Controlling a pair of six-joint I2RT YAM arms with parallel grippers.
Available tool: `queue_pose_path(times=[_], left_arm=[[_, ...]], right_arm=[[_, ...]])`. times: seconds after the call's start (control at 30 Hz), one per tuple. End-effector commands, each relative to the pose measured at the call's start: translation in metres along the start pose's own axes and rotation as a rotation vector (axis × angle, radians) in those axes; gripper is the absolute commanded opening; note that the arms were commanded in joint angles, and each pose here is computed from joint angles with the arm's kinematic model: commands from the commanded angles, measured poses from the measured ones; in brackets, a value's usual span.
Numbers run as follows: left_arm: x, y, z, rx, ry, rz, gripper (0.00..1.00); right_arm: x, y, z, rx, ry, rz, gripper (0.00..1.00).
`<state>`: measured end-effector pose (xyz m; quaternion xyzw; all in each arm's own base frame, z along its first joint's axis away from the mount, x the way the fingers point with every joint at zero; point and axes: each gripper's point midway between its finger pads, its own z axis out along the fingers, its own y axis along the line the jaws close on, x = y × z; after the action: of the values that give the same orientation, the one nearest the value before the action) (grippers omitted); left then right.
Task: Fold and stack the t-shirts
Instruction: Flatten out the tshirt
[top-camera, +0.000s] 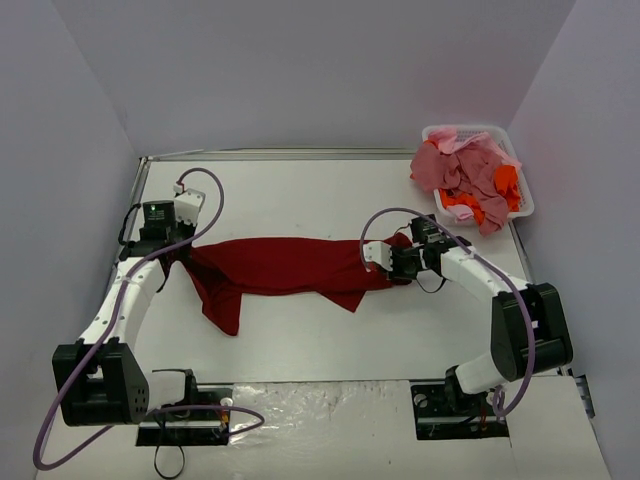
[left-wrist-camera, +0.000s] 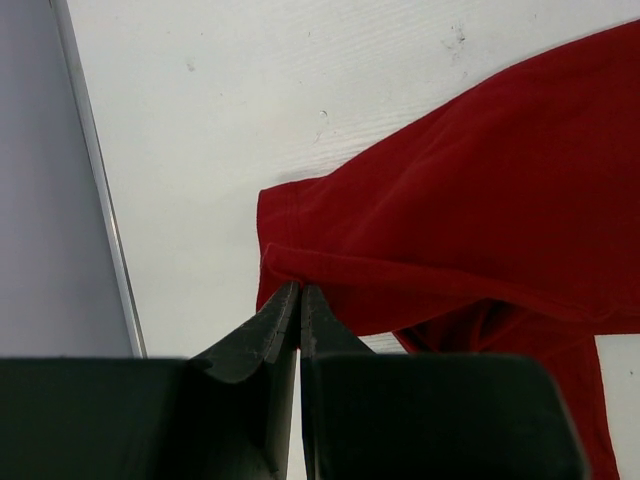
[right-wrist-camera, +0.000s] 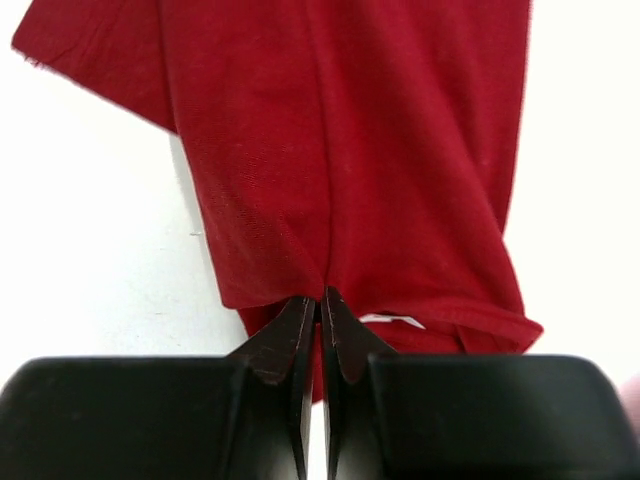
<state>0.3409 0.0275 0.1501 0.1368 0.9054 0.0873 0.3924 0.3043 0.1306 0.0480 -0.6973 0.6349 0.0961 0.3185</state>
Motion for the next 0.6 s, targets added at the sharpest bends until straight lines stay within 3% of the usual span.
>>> queue_pose_path(times=[0.0,0.27,0.57], left_arm=[[-0.011,0.004,-0.003,-0.01,-0.035,-0.011,0.03],[-0.034,0.006,-0.016,0.007,-0.085,-0.027,0.02],[-0.112,0.035,-0.033,-0.036,-0.183,-0.029,0.02]], right_arm=[[-0.014,-0.016,-0.015,0.042,-0.007,0.077,0.0],[-0.021,-0.068,-0.057,0.229,0.014,0.255,0.0],[-0.038,-0.184,-0.121,0.514,-0.005,0.53,0.0]])
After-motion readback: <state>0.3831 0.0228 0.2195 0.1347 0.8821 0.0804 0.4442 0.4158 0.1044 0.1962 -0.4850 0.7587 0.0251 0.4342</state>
